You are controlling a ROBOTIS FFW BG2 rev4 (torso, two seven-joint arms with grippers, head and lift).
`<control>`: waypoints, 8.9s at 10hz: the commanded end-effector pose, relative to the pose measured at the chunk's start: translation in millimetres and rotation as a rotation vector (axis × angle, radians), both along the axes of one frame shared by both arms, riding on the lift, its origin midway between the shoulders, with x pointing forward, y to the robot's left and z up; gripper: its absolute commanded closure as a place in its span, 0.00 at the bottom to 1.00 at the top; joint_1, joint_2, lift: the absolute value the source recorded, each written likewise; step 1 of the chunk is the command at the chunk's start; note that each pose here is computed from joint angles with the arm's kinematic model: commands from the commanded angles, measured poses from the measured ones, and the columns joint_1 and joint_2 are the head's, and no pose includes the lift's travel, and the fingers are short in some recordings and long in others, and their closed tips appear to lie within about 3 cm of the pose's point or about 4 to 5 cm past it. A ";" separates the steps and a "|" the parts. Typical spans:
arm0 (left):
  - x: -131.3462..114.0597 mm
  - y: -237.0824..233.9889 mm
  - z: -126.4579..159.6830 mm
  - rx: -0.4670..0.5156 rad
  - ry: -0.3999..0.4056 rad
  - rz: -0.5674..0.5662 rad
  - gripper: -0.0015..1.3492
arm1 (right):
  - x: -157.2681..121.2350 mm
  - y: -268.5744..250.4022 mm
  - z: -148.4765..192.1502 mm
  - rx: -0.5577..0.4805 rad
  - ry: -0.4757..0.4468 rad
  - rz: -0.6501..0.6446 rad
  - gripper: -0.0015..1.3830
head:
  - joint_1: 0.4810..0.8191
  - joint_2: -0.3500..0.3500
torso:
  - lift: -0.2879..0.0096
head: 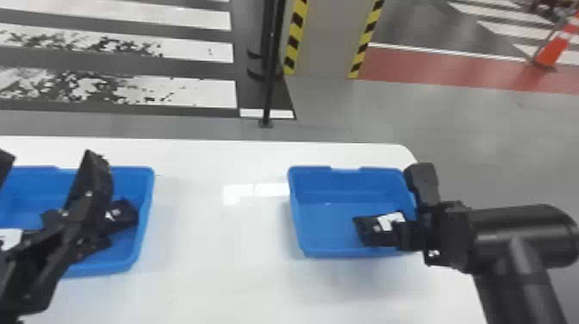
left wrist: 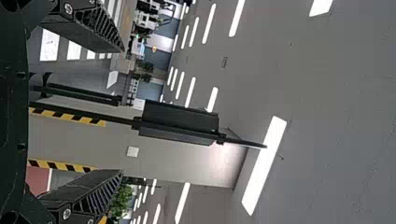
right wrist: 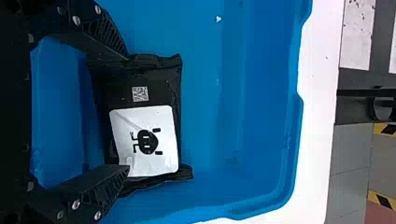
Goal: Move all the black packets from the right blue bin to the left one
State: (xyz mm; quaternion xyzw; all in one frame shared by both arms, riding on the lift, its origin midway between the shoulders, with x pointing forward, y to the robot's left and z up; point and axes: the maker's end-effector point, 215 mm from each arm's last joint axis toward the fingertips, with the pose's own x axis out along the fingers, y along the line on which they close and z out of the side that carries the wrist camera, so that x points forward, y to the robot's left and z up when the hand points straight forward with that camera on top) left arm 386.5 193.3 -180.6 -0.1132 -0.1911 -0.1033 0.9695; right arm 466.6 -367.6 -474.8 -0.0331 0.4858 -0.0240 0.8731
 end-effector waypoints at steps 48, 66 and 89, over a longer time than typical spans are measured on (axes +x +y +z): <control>116.9 121.1 -119.0 0.411 0.131 0.388 0.90 | -61.3 439.3 255.0 1.085 -0.631 0.852 0.24 | 0.59 1.00 | 0.50; 8.8 26.4 -107.2 0.144 0.291 0.161 0.00 | -47.2 97.4 161.9 0.214 -0.928 0.277 0.18 | 0.63 0.39 | 0.50; 0.8 16.2 -71.5 0.164 0.182 0.153 0.00 | -46.7 110.4 166.9 0.236 -0.964 0.294 0.18 | 0.63 0.40 | 0.50</control>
